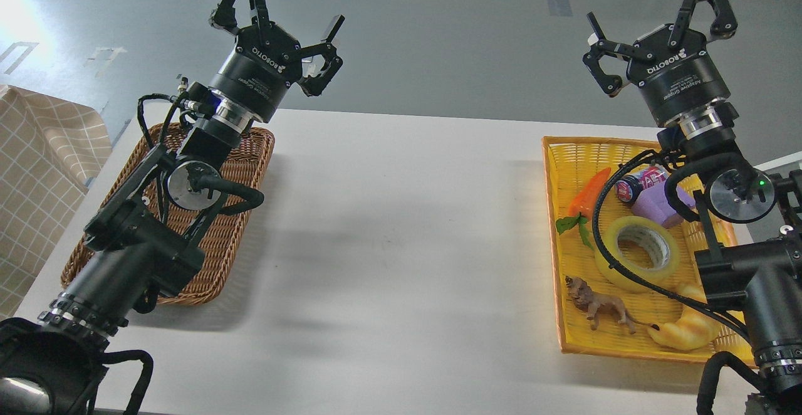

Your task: Place and transfer tape with both arms

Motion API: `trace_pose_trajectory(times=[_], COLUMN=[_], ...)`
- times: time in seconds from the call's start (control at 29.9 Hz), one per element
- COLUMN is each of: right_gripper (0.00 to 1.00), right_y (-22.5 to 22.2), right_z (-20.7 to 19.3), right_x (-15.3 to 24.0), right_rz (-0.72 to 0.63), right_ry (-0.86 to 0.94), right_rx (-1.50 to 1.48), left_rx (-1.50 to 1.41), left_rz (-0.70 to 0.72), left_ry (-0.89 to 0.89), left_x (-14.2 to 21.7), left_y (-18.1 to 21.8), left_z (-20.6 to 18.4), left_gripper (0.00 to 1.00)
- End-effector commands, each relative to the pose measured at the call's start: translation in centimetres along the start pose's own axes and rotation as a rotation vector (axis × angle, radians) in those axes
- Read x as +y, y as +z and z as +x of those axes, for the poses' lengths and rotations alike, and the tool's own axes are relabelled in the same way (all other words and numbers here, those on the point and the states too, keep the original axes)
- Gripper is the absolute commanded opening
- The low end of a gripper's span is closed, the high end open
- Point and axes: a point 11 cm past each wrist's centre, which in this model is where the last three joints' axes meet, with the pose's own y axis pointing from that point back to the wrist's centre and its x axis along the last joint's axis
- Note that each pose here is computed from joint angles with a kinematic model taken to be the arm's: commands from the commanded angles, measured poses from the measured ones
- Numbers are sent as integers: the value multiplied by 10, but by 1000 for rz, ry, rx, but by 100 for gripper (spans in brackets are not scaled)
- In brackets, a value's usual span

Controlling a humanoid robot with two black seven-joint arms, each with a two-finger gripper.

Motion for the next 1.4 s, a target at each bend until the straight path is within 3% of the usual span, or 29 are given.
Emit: trace_pose_trajectory(times=[0.0,1.37], right_gripper=[100,100], right_y=[0,-2], right_z=[0,-3], right_x=[0,-3], right_rz=[0,0], right_ry=[0,-9], right_rx=[0,6], left_rx=[1,13], left_rz=[-1,-9], left_ry=[0,-3], left_x=[0,-2], left_y=[0,1], left_z=[0,-2], left_gripper=[98,98])
